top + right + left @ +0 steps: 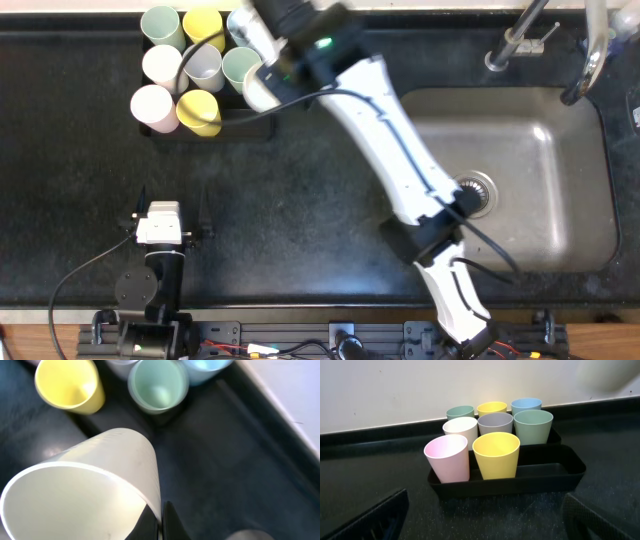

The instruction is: Store Cups

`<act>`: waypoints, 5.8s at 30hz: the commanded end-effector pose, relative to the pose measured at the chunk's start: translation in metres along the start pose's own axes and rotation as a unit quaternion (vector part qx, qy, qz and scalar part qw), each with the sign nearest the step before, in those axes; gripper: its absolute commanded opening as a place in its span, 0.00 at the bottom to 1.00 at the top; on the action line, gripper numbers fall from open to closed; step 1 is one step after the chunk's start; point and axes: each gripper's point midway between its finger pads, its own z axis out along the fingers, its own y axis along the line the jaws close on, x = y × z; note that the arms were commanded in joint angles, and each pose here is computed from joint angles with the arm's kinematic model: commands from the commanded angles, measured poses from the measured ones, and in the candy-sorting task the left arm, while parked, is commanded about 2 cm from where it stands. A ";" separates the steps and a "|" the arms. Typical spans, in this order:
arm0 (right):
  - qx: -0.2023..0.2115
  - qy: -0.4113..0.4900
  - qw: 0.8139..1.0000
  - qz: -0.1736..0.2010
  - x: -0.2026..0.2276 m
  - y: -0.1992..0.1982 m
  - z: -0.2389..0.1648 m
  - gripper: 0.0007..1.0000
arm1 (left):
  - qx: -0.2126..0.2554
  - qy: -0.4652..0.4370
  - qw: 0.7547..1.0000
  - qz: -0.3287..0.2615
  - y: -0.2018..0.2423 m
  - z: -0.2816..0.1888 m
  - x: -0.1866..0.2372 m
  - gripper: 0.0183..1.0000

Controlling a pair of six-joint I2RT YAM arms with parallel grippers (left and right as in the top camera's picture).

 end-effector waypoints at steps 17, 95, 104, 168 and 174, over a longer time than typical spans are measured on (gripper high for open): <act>0.045 0.018 0.998 -0.030 -0.013 0.011 0.076 0.04 | -0.005 -0.001 1.000 0.011 0.002 0.000 0.000 1.00; 0.148 -0.118 0.950 0.247 0.031 -0.154 -0.139 1.00 | -0.005 -0.001 1.000 0.011 0.002 0.000 0.000 1.00; 0.165 0.034 0.922 0.350 0.199 -0.142 -0.136 1.00 | -0.005 -0.001 1.000 0.011 0.002 0.000 0.000 1.00; 0.424 -0.422 0.744 0.295 0.370 -0.124 -0.098 1.00 | -0.005 -0.001 1.000 0.011 0.002 0.000 0.000 1.00; 0.425 -0.422 0.744 0.296 0.370 -0.124 -0.098 1.00 | -0.005 -0.001 1.000 0.011 0.002 0.000 0.000 1.00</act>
